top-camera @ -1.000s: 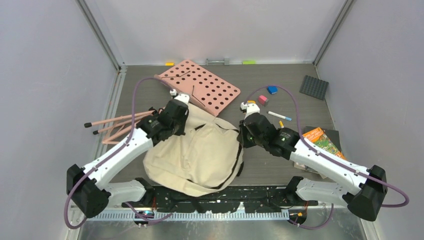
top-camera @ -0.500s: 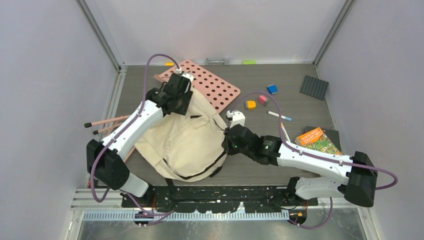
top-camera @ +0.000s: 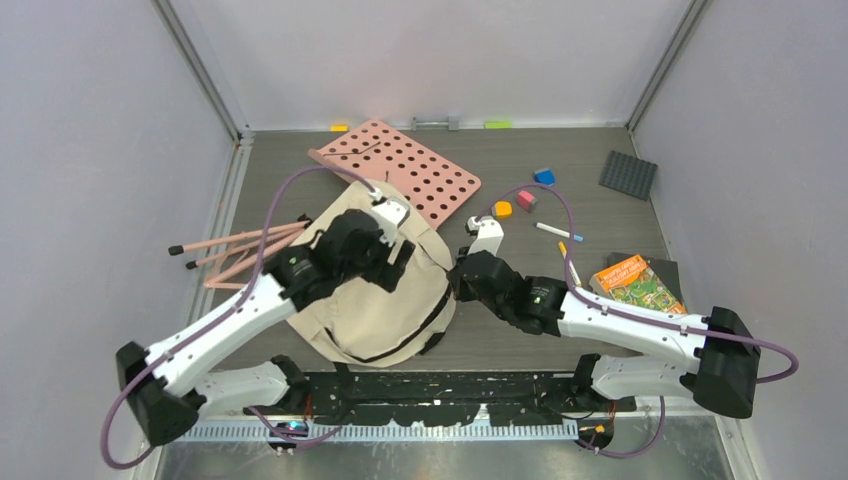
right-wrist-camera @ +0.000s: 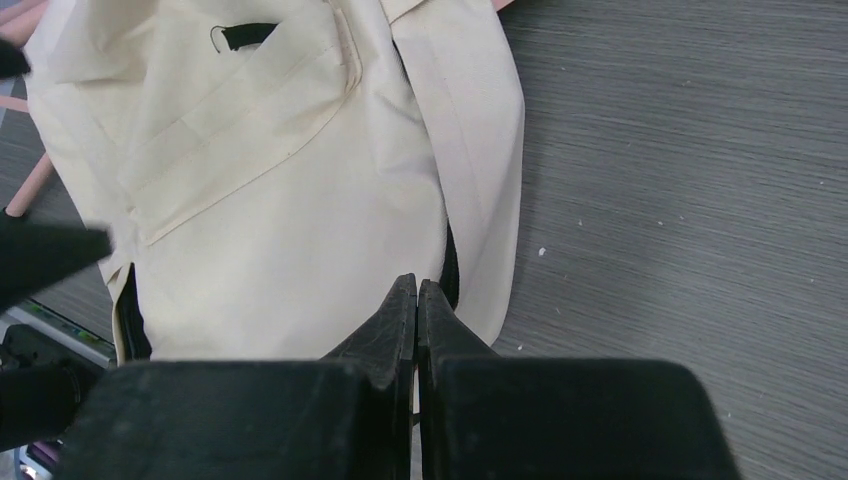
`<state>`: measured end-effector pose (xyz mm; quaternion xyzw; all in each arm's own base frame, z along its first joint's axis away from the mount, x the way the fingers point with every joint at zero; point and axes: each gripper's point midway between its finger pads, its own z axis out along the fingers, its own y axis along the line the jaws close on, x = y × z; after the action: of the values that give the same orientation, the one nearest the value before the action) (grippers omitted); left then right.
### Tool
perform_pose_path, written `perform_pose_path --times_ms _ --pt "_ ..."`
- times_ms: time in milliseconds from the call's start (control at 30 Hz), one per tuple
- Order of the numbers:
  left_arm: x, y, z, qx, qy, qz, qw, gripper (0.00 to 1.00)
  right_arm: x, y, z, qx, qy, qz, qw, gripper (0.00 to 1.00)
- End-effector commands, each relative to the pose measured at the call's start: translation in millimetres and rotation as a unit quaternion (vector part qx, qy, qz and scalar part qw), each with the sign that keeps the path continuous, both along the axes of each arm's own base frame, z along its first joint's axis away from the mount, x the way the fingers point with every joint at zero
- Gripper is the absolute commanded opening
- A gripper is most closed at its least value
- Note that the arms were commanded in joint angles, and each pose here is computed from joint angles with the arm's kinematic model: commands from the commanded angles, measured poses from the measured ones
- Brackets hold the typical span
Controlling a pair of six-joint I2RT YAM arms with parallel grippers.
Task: Pack the student bag
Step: Unzip the student bag at the center of the board.
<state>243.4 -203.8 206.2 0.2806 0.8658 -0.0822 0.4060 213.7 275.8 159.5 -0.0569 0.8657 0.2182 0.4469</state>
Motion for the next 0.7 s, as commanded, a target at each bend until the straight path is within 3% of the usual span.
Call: perform_pose_path --times_ms 0,133,267,467,567,667 --pt "-42 -39 15 -0.178 0.014 -0.077 0.981 0.82 8 2 18 0.042 -0.023 -0.028 0.998 0.01" --pt "-72 -49 -4 -0.212 0.053 -0.109 0.970 0.82 8 2 17 0.042 -0.023 -0.029 0.998 0.01" --pt "-94 -59 -28 -0.186 0.086 -0.132 0.970 0.84 8 2 16 0.045 -0.020 -0.031 0.998 0.01" --pt "-99 -69 -46 -0.139 0.062 -0.123 0.981 0.85 9 2 15 0.042 -0.020 -0.033 0.998 0.01" --pt "-89 -73 -49 -0.126 0.050 -0.097 0.986 0.71 9 3 14 0.042 -0.018 -0.033 0.998 0.01" --pt "-83 -80 -51 -0.122 0.049 -0.087 0.988 0.66 8 2 13 0.041 -0.016 -0.033 0.998 0.01"
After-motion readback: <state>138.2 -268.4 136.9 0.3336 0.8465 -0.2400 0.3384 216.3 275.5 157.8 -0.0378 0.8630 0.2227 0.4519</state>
